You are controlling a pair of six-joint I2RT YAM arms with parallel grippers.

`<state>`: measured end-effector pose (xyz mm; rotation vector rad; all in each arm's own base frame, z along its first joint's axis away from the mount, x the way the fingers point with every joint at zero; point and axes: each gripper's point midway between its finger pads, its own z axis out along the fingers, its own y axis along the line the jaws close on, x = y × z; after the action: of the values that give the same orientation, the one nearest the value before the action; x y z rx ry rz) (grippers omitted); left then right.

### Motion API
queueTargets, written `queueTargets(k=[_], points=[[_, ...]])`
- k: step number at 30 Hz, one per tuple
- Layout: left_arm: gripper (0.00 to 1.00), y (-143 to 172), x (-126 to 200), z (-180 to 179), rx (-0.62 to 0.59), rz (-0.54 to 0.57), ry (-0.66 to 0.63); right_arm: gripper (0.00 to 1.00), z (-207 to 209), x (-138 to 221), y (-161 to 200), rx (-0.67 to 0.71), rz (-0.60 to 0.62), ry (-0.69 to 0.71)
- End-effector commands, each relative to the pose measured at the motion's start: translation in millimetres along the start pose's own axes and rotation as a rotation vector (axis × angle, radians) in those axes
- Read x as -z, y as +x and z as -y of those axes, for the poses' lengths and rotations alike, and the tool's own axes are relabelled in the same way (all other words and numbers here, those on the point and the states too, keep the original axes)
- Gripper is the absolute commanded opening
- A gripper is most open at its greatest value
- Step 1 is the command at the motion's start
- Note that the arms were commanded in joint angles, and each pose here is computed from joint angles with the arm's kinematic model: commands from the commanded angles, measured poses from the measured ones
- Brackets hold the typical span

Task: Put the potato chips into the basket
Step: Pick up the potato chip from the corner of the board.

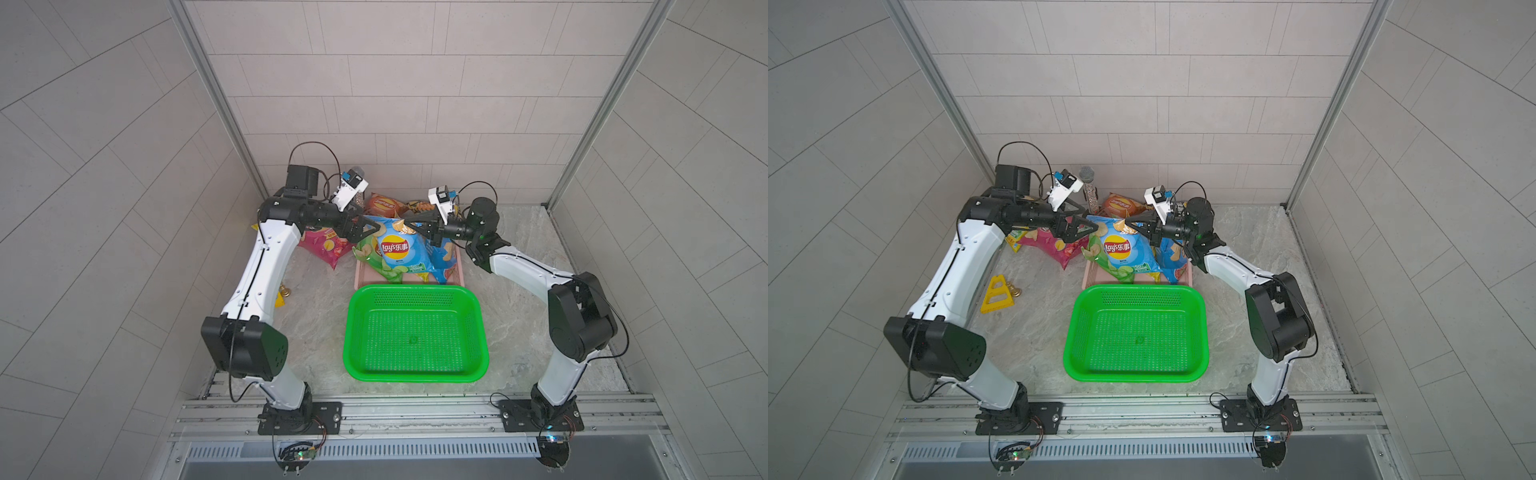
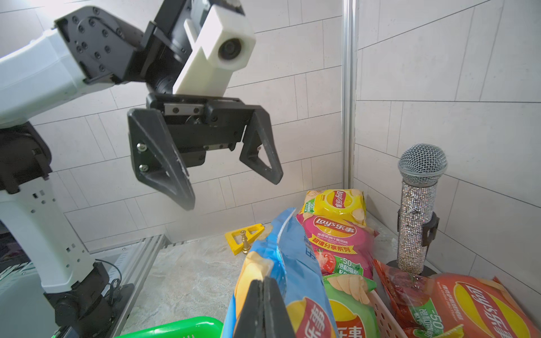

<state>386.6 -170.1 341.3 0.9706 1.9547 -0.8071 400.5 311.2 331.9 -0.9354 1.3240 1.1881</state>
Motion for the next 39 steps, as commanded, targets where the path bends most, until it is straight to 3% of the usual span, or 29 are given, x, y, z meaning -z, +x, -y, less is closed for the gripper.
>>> queueTargets(k=[1, 6, 14, 18, 31, 34, 39], points=[[1.0, 7.8, -0.9, 13.5, 0.028, -0.042, 0.1, 0.0, -25.9, 7.5, -26.7, 0.112, 0.039, -0.061], [1.0, 17.2, -0.1, 29.0, 0.009, -0.083, 0.202, 0.0, -35.9, 12.6, -30.7, 0.13, 0.044, -0.076], [0.94, 33.0, -0.9, 30.2, 0.0, -0.153, 0.22, 0.0, -47.7, 20.3, -39.1, 0.155, 0.052, -0.088], [0.79, 34.1, 0.6, 37.8, 0.011, -0.16, 0.269, 0.0, -49.7, 21.6, -42.1, 0.158, 0.056, -0.089], [0.08, 30.5, -4.1, 30.0, 0.003, -0.156, 0.253, 0.0, -41.2, 24.5, -31.3, 0.165, 0.023, -0.048], [0.0, 29.9, -8.9, 20.8, -0.023, -0.173, 0.198, 0.0, -35.2, 24.5, -26.7, 0.174, -0.008, -0.012], [0.0, 26.8, -24.2, 8.2, -0.101, -0.199, 0.094, 0.0, -19.8, 26.1, -15.5, 0.2, -0.079, 0.076]])
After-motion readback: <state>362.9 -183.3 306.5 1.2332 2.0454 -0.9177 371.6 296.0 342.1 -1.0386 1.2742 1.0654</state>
